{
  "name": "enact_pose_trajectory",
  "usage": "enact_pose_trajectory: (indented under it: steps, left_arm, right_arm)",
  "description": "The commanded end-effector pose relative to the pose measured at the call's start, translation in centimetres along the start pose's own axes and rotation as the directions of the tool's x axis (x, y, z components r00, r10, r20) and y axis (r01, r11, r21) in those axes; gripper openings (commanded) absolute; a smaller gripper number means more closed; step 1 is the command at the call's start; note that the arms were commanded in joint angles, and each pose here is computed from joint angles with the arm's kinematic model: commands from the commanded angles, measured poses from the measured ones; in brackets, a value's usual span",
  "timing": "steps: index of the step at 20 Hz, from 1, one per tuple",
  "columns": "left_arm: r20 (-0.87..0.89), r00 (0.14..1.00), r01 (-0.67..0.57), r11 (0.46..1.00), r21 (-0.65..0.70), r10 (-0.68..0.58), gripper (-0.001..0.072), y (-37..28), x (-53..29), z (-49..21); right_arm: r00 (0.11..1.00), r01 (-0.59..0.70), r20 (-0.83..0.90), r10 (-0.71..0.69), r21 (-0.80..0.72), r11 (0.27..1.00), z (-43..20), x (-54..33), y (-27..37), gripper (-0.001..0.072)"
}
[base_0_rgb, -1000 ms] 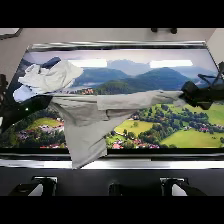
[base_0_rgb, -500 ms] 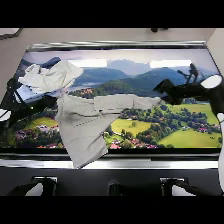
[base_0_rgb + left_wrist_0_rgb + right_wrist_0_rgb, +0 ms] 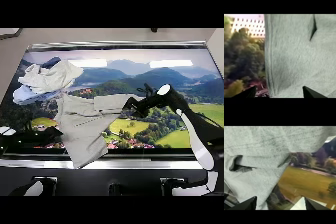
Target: Fold the shirts.
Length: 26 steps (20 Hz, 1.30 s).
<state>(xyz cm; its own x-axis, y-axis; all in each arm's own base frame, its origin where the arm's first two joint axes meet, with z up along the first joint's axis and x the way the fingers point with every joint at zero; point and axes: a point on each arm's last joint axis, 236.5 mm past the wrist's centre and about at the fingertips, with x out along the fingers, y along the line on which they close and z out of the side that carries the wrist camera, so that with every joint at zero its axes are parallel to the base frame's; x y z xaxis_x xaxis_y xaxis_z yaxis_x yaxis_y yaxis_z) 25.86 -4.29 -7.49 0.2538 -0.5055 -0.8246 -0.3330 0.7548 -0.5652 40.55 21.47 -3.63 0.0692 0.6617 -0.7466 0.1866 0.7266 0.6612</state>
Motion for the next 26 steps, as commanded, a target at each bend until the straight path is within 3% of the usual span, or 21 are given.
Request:
enact_pose_trajectory:
  steps: [1, 6, 8, 10, 12, 14, 18, 19, 22, 24, 26]
  left_arm:
    - [-0.011, 0.998, 0.054, 0.997, -0.047, -0.054, 0.0692, -0.2, 3.0, -2.5]
    - [0.025, 0.999, 0.021, 0.999, -0.032, -0.020, 0.0617, -0.3, 4.5, -1.9]
    - [0.035, 0.999, 0.018, 0.999, -0.030, -0.017, 0.0404, -0.2, 4.5, -1.6]
    - [0.034, 0.999, 0.019, 1.000, -0.022, -0.018, 0.0117, -0.3, 4.4, -1.6]
    - [0.037, 0.999, 0.021, 1.000, 0.015, -0.022, 0.0032, -0.5, 4.3, -1.6]
    - [0.040, 0.999, 0.026, 0.999, 0.031, -0.027, 0.0032, -0.7, 4.0, -1.6]
    - [0.097, 0.994, 0.034, 0.995, 0.098, -0.044, 0.0032, -1.8, 2.8, -0.9]
    - [0.112, 0.992, 0.037, 0.993, 0.109, -0.049, 0.0032, -2.1, 2.4, -0.6]
    - [0.155, 0.986, 0.043, 0.989, 0.141, -0.065, 0.0031, -3.1, 1.2, 0.3]
    - [0.168, 0.983, 0.046, 0.987, 0.153, -0.072, 0.0031, -3.5, 0.8, 0.5]
    - [0.171, 0.983, 0.044, 0.987, 0.157, -0.071, 0.0032, -3.5, 0.7, 0.6]
  right_arm:
    - [0.998, -0.017, -0.064, 0.021, 0.051, 0.999, -1.2, 2.0, 0.2, 0.0704]
    - [0.998, -0.008, -0.063, 0.011, 0.043, 0.999, -1.6, 3.8, 0.8, 0.0704]
    - [0.997, 0.001, -0.082, 0.003, 0.046, 0.999, -2.2, 5.2, 0.9, 0.0703]
    - [0.997, 0.001, -0.080, 0.001, 0.031, 1.000, -2.7, 6.5, 1.6, 0.0684]
    - [0.999, 0.000, -0.037, 0.001, 0.035, 0.999, -2.4, 7.5, 2.5, 0.0665]
    - [1.000, -0.007, 0.022, 0.006, 0.059, 0.998, -1.5, 8.2, 3.3, 0.0656]
    - [0.996, -0.021, 0.088, 0.011, 0.109, 0.994, -1.1, 10.0, 4.5, 0.0403]
    - [0.997, -0.017, 0.081, 0.007, 0.116, 0.993, -1.5, 10.6, 4.6, 0.0393]
    - [1.000, 0.004, 0.029, -0.008, 0.141, 0.990, -2.9, 11.6, 4.3, 0.0399]
    - [1.000, 0.017, -0.004, -0.017, 0.058, 0.998, -3.0, 10.1, 4.1, 0.0530]
    - [0.999, 0.040, -0.007, -0.040, 0.036, 0.999, -2.0, 7.1, 3.2, 0.0539]
